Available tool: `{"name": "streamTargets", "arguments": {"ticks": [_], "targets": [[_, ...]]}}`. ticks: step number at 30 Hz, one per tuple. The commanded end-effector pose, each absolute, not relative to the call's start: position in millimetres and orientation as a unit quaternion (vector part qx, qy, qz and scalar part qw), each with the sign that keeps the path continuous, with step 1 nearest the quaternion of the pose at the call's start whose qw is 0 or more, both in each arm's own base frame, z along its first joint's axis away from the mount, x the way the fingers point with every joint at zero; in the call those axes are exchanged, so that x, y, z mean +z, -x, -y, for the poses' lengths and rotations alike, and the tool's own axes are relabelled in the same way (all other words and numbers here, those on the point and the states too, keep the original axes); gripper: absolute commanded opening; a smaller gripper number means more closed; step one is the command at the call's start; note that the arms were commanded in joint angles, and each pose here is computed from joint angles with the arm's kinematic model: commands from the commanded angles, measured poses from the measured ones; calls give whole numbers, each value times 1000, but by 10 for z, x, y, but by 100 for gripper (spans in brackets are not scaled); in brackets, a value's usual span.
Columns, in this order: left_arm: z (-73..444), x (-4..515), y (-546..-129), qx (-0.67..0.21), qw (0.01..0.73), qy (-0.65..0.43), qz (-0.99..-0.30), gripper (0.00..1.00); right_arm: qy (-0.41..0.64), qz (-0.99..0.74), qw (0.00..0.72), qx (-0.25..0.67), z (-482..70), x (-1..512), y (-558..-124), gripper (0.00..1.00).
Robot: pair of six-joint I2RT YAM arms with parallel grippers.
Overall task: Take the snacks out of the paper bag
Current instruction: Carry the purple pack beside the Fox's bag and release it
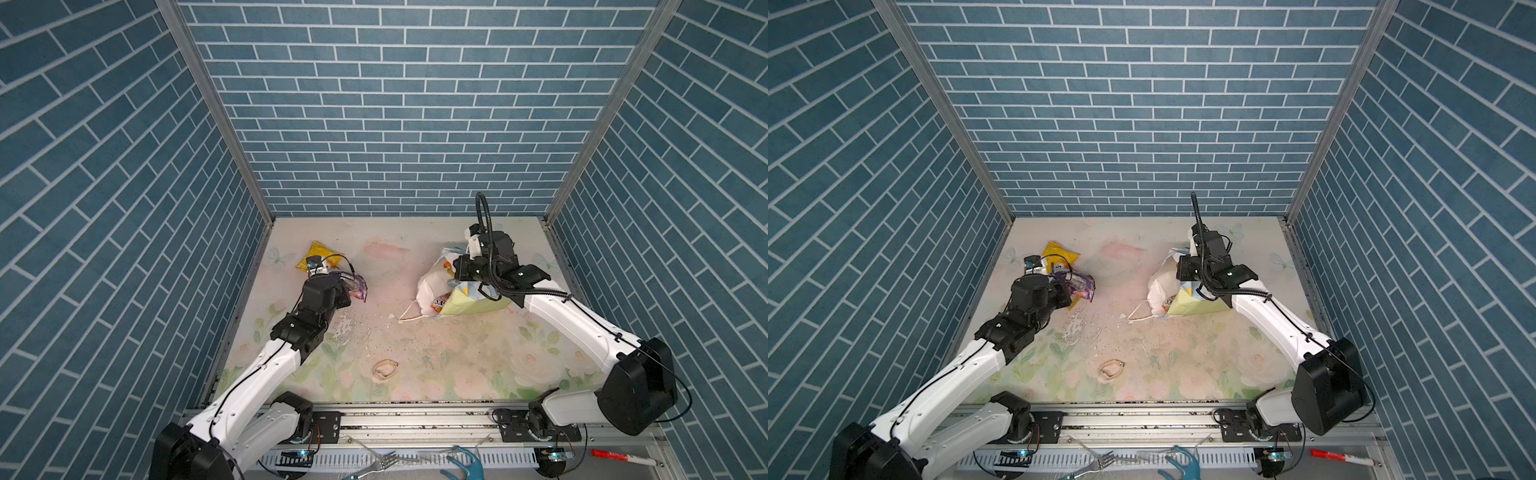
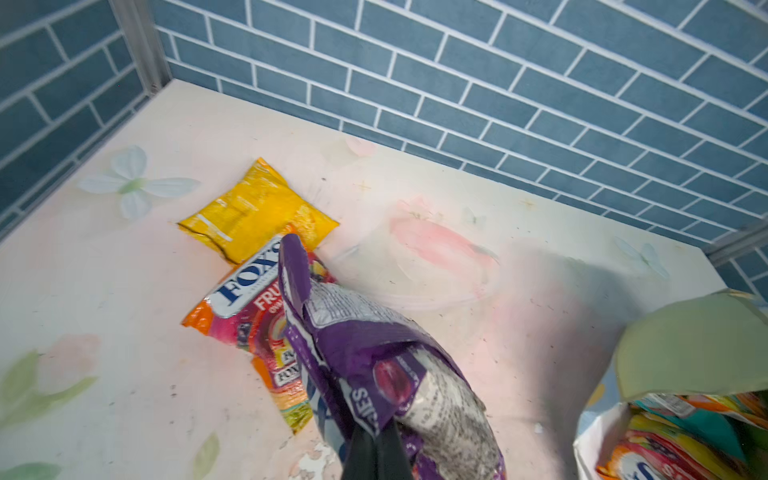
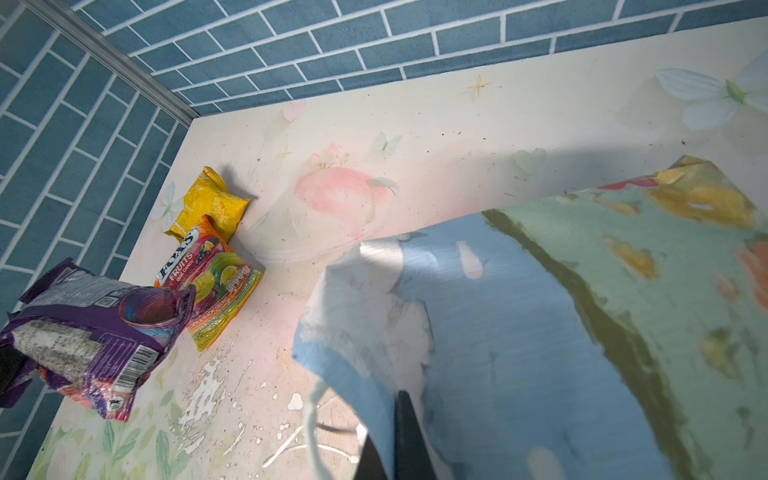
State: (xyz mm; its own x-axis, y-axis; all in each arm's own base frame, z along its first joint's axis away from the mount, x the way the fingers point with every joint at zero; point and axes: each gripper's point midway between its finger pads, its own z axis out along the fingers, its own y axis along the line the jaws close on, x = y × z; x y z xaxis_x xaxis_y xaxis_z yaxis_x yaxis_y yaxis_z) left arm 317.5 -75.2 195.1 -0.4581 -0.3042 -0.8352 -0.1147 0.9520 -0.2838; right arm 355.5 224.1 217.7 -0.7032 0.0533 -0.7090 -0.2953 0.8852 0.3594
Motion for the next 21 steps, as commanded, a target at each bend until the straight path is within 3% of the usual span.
{"name": "streamTargets", "arguments": {"ticks": [1,12,21], "targets": [[424,1891,-3093,-40,507,155,-847,0,63,-885,395,239,-2265,2316,-3606,0],[-198,1621,-2921,39,469,254,-845,0,68,-886,394,237,-2252,2301,-3577,0],[-352,1325,-3136,61,450,290,-842,0,75,-889,385,236,-2272,2237,-3569,0]]}}
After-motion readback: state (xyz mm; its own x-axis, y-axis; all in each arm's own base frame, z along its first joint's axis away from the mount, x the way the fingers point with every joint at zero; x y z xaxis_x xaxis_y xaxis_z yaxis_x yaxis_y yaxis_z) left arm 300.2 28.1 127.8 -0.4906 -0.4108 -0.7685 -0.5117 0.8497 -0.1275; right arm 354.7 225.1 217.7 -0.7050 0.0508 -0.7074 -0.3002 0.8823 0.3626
